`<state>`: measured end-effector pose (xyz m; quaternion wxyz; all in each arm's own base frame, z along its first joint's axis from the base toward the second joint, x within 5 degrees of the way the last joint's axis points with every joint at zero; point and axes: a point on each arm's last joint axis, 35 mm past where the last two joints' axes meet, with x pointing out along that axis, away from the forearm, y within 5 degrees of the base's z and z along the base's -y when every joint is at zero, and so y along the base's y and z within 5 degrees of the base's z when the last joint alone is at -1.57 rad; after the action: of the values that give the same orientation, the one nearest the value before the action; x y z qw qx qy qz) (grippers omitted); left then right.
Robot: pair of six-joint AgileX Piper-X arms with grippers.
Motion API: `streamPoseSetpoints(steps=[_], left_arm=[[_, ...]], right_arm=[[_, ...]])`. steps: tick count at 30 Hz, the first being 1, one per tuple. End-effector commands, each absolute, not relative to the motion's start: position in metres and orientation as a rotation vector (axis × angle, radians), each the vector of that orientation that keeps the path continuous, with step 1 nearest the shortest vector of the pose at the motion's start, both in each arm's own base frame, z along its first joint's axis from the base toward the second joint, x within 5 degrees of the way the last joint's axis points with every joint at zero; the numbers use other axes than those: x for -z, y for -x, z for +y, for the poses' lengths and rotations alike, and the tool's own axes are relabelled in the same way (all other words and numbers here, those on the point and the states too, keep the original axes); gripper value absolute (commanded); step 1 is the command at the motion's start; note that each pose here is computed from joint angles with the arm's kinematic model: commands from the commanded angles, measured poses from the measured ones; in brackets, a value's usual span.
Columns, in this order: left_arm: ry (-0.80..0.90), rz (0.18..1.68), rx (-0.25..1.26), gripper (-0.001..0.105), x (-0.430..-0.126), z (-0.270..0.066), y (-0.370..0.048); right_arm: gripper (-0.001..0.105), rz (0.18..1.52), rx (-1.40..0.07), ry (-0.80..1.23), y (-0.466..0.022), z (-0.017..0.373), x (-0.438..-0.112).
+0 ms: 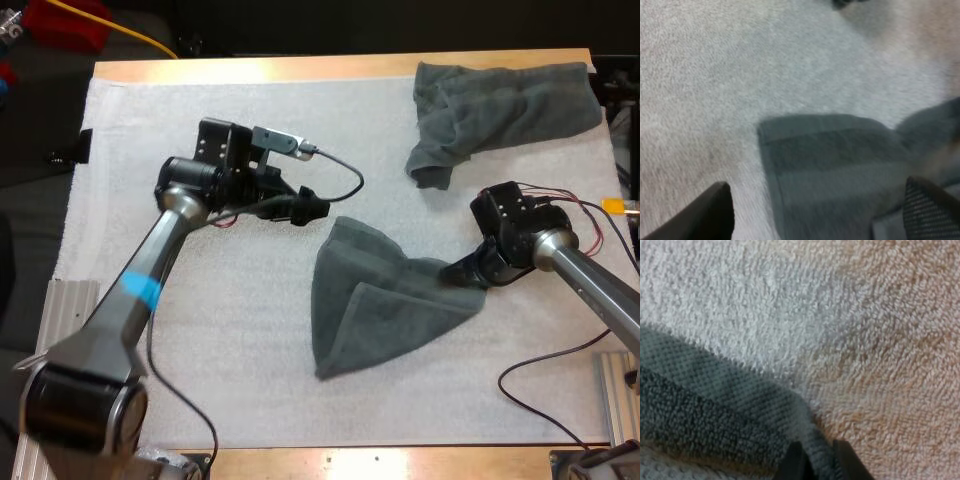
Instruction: Pick towel from pile, fold and stack
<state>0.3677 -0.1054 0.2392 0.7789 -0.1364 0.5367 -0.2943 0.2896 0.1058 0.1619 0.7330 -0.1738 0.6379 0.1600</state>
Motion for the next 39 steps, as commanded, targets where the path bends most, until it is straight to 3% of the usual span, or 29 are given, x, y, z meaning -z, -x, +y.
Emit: streamPoseSetpoints(steps=[1,10,17,22,39], left_arm=[[0.295,1.146,0.645,0.068,-0.24,-0.109,-0.373],[0.343,1.245,0.687,0.068,-0.194,-0.131,-0.409],[0.326,1.326,0.701,0.068,-0.161,-0.152,-0.411],[0.269,1.333,0.634,0.068,-0.154,-0.154,-0.411],[0.217,1.428,0.628,0.068,-0.137,-0.173,-0.399]], right_arm=[[0.001,1.417,-0.356,0.398,-0.287,0.104,-0.163],[0.001,1.417,-0.356,0.398,-0.287,0.104,-0.163],[0.001,1.417,-0.356,0.398,-0.287,0.104,-0.163],[0.001,1.417,-0.356,0.398,-0.287,0.104,-0.163],[0.001,1.452,-0.35,0.399,-0.283,0.103,-0.163]])
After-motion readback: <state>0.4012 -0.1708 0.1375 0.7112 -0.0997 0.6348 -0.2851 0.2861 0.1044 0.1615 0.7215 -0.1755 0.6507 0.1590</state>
